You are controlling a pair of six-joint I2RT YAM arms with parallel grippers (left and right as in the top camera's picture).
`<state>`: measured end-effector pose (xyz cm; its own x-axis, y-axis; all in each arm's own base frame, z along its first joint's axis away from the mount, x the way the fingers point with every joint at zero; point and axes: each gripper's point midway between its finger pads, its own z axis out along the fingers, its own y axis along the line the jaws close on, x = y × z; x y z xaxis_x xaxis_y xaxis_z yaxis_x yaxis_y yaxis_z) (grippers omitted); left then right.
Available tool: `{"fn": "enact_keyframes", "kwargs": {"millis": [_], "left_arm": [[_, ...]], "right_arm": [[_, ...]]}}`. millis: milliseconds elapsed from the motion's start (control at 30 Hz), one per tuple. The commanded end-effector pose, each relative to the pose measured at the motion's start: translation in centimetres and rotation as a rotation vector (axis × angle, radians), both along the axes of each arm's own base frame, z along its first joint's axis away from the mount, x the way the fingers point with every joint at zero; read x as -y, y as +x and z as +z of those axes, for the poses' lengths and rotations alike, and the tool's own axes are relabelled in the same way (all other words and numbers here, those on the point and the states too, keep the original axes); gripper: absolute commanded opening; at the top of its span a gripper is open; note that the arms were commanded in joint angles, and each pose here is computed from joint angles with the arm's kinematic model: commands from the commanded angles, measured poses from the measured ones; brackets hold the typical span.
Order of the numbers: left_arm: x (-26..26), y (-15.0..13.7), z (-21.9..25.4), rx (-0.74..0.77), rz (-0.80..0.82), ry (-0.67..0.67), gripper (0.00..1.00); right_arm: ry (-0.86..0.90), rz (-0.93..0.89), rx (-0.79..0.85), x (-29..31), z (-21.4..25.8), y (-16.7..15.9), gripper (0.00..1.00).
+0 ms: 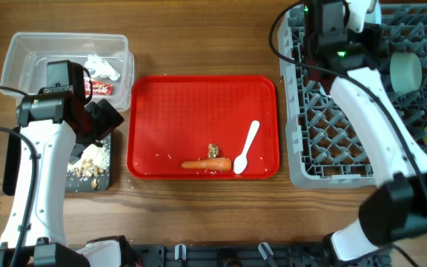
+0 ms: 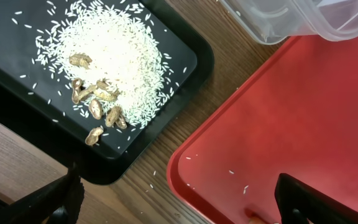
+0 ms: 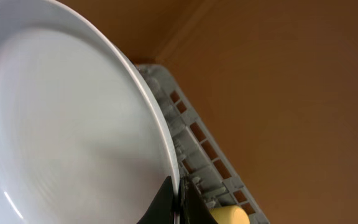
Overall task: Sort waste into correct bins and load items into the dishwasher rack
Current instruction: 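Grasp the light-blue plate with the right gripper and carry it to the rack, then stand the plate upright in the rack and open the right gripper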
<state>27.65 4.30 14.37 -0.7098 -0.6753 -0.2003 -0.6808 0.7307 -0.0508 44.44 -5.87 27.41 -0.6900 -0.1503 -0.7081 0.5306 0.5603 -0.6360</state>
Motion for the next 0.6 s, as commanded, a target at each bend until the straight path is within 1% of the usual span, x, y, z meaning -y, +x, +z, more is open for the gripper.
{"fn": "enact_keyframes", "kwargs": {"millis": [0,200,233,267,300,333,367,400,533,567], "left_arm": [[-0.1,0.1,0.5,0.021,0.014,-0.001,1.00],[-0.1,0.1,0.5,0.021,0.014,-0.001,1.00],[-0.1,0.1,0.5,0.022,0.014,-0.001,1.00],[-0.1,0.1,0.5,0.022,0.014,-0.001,1.00],[-0.1,0.2,0.5,0.022,0.014,-0.001,1.00],[-0.1,0.2,0.5,0.023,0.014,-0.001,1.00],[-0.1,0.2,0.5,0.024,0.014,-0.001,1.00],[-0.1,0.2,0.5,0.025,0.014,-0.001,1.00],[-0.2,0.3,0.5,0.029,0.014,0.000,1.00],[-0.2,0.3,0.5,0.030,0.014,-0.001,1.00]], "right_arm": [[0.029,0.045,-0.099,-0.6,-3.8,1.4,0.04],[0.141,0.134,-0.160,-2.6,-7.4,2.5,0.04],[0.168,0.165,-0.185,-3.2,-8.0,2.5,0.11],[0.192,0.190,-0.214,-3.7,-8.5,2.3,0.27],[0.213,0.207,-0.231,-4.1,-8.8,2.1,0.38],[0.232,0.223,-0.242,-4.4,-9.0,2.0,0.47],[0.261,0.246,-0.256,-4.9,-9.1,1.8,0.53],[0.293,0.273,-0.263,-5.4,-8.9,1.5,0.55],[0.439,0.400,-0.245,-7.8,-6.7,0.0,0.61],[0.492,0.449,-0.241,-8.8,-6.0,-0.5,0.67]]}}
